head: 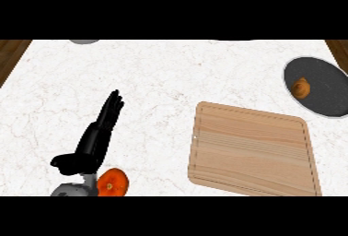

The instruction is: Pick the croissant from the cutting board and place it in the pan

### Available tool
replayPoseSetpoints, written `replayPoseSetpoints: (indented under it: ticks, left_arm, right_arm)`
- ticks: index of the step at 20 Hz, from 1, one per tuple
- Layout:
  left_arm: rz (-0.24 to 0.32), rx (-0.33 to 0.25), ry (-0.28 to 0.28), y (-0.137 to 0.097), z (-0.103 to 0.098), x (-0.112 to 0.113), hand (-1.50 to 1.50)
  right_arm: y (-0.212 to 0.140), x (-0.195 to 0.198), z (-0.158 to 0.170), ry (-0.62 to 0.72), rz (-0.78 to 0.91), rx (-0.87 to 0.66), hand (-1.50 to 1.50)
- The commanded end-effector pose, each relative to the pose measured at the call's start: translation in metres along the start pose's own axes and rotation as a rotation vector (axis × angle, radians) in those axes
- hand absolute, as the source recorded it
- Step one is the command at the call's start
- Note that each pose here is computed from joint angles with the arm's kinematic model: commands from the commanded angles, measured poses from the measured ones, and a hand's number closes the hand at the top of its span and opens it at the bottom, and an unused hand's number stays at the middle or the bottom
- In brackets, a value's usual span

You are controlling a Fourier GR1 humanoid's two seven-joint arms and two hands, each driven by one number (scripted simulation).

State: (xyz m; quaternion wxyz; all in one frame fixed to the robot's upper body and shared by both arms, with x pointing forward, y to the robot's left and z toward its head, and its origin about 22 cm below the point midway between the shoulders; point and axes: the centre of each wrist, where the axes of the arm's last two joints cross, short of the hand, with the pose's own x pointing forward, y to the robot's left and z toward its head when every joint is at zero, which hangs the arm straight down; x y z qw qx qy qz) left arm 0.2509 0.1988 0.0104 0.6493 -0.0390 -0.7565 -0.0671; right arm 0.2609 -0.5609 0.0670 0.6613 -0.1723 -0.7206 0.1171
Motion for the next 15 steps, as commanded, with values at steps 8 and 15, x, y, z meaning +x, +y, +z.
replayPoseSetpoints:
  ticks: [8,15]
  left_arm:
    - [-0.011,0.007,0.004,0.011,-0.005,0.004,0.0]
    - [0.0,-0.008,0.007,0.01,-0.003,0.001,0.0]
  right_arm:
    - [-0.005,-0.015,0.026,-0.106,-0.043,0.084,-1.5]
    - [-0.013,0.0,0.014,-0.162,0.036,0.041,-1.5]
